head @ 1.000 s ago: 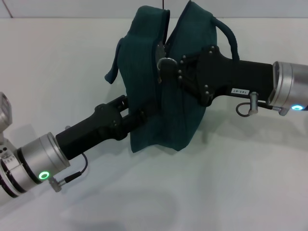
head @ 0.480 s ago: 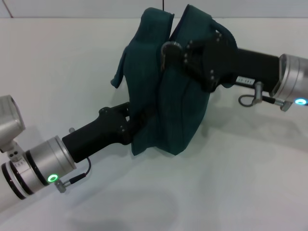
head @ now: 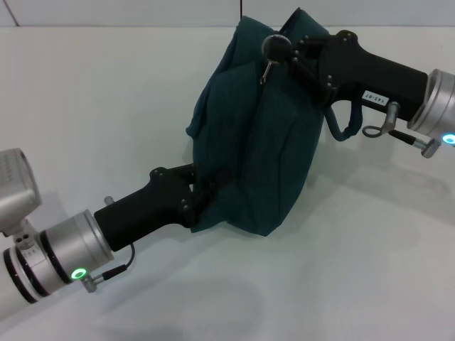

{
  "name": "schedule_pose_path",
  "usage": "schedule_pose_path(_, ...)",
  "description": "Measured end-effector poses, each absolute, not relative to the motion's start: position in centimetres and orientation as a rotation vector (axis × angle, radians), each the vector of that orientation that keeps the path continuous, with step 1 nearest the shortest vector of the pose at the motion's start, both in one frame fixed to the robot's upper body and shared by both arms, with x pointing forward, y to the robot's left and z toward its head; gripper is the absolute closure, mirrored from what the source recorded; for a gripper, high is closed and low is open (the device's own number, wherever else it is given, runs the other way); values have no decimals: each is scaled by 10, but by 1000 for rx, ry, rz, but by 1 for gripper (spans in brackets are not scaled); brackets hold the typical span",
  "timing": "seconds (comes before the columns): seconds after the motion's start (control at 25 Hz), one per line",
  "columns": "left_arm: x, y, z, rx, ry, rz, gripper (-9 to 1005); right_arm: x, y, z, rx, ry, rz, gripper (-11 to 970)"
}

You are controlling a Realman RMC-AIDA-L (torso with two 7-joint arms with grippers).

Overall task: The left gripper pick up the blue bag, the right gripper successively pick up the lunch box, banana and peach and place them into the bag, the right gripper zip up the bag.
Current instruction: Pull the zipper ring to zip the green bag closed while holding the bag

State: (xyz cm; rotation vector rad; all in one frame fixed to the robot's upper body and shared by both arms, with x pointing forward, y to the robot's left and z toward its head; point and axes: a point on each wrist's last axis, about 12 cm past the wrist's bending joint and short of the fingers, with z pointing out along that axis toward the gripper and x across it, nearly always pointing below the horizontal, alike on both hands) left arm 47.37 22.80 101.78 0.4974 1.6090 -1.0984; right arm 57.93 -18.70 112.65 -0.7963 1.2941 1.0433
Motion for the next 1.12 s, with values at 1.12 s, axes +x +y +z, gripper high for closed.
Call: schedule_pose_path(1.12,486,236,1044,442,1450,-1158,714,573,-182,1121,-845,1298,1055,945)
